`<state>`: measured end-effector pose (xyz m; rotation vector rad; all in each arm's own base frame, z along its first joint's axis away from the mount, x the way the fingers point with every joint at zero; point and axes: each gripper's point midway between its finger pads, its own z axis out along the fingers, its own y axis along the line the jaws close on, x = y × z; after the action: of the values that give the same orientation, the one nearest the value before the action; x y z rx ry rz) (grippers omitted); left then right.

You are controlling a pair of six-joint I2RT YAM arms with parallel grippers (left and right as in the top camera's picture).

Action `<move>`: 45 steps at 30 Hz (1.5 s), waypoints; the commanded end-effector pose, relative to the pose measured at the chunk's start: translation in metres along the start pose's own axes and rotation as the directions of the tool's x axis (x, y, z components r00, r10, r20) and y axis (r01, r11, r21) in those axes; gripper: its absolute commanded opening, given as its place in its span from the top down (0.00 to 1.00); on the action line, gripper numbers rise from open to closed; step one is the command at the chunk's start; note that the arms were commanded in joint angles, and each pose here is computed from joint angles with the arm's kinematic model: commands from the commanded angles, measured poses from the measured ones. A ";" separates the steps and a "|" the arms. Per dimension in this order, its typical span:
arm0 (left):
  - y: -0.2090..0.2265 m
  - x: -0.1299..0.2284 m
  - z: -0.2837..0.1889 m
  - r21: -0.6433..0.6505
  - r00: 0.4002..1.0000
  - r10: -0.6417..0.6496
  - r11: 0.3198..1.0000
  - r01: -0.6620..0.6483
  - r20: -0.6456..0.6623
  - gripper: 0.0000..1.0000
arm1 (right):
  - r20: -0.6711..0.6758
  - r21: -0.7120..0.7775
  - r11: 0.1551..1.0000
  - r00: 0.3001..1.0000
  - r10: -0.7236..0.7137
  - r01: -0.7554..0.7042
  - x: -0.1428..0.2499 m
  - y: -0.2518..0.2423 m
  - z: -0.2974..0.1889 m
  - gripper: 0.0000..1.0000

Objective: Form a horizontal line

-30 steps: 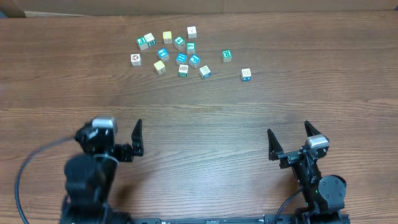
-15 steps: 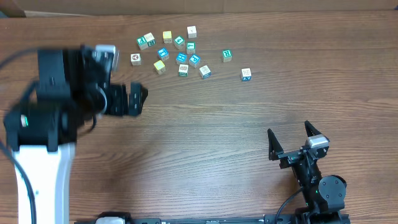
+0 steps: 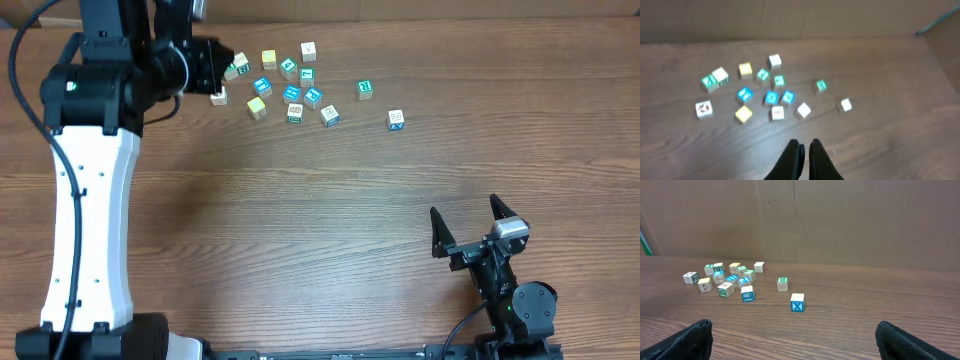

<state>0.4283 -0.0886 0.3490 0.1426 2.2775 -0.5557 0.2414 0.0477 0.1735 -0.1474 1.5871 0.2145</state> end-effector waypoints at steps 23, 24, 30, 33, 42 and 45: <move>0.031 0.096 0.052 -0.111 0.854 -0.199 0.980 0.166 -0.480 0.87 | 0.003 0.010 1.000 1.000 -0.008 0.008 0.002 -0.002 0.000 0.00; 0.032 0.097 0.053 -0.111 0.853 -0.201 0.980 0.167 -0.482 0.86 | 0.003 0.010 1.000 1.000 -0.008 0.008 0.002 -0.002 0.000 0.00; 0.033 0.090 0.058 -0.120 0.862 -0.222 0.975 0.188 -0.455 0.68 | 0.003 0.010 1.000 1.000 -0.008 0.008 0.002 -0.002 0.000 0.00; 0.034 0.087 0.060 -0.116 0.871 -0.216 0.976 0.183 -0.441 0.60 | 0.003 0.010 1.000 1.000 -0.008 0.008 0.002 -0.002 0.000 0.00; 0.050 0.079 0.062 -0.204 0.886 -0.246 0.963 0.177 -0.392 0.58 | 0.003 0.010 1.000 1.000 -0.008 0.008 0.002 -0.002 0.000 0.00; 0.054 0.079 0.062 -0.230 0.888 -0.253 0.958 0.173 -0.383 0.57 | 0.003 0.010 1.000 1.000 -0.008 0.008 0.002 -0.002 0.000 0.00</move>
<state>0.4244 -0.0782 0.2375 -0.0578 2.7699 -0.5131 0.2414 0.0476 0.1736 -0.1471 1.5868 0.2142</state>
